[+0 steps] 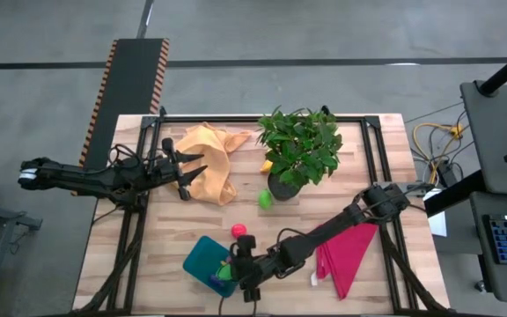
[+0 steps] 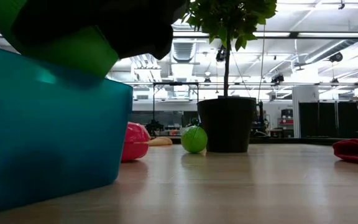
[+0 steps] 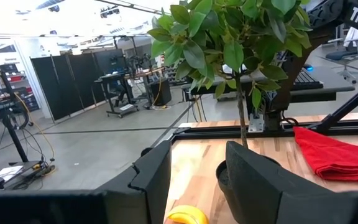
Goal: Pick and placing Produce into tupperware
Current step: Put the green corn into the blue bin, then put the yellow banana into the blue bin
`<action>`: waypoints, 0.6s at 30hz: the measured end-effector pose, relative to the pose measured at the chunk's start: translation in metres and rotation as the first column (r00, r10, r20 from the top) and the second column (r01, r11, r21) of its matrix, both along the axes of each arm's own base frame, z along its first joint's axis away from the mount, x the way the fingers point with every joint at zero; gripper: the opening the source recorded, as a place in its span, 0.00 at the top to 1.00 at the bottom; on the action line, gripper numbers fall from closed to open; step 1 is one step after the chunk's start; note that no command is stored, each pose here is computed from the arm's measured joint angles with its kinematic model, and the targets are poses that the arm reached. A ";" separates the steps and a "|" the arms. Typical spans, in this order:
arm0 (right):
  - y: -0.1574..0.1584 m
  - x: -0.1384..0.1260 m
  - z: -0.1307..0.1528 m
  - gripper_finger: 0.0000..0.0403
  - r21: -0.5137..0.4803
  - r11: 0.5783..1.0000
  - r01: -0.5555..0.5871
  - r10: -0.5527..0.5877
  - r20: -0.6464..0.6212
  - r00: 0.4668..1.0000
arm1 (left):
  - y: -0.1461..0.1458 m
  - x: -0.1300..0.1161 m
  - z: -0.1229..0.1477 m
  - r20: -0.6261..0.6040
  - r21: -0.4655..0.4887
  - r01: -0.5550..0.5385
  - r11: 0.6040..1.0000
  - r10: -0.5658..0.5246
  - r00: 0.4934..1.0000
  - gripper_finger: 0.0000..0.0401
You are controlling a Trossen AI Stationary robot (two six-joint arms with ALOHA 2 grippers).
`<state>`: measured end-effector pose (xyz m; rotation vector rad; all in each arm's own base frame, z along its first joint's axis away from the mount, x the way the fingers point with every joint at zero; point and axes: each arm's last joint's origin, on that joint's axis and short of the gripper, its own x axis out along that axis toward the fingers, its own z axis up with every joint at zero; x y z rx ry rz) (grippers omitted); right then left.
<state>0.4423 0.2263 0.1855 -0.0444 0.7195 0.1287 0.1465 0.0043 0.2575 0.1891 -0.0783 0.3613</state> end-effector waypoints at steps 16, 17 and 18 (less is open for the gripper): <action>-0.002 0.001 -0.003 0.35 -0.016 1.000 -0.002 0.001 -0.013 1.000 | 0.000 0.000 0.000 -0.002 0.000 0.000 1.000 0.000 1.000 0.65; -0.002 0.001 -0.003 0.36 -0.012 1.000 0.002 -0.002 -0.015 1.000 | 0.000 0.000 0.000 -0.002 0.000 0.000 1.000 0.000 1.000 0.65; -0.002 0.000 -0.002 0.37 -0.011 1.000 0.003 -0.003 -0.015 1.000 | 0.000 0.000 0.000 -0.002 0.000 0.000 1.000 0.000 1.000 0.65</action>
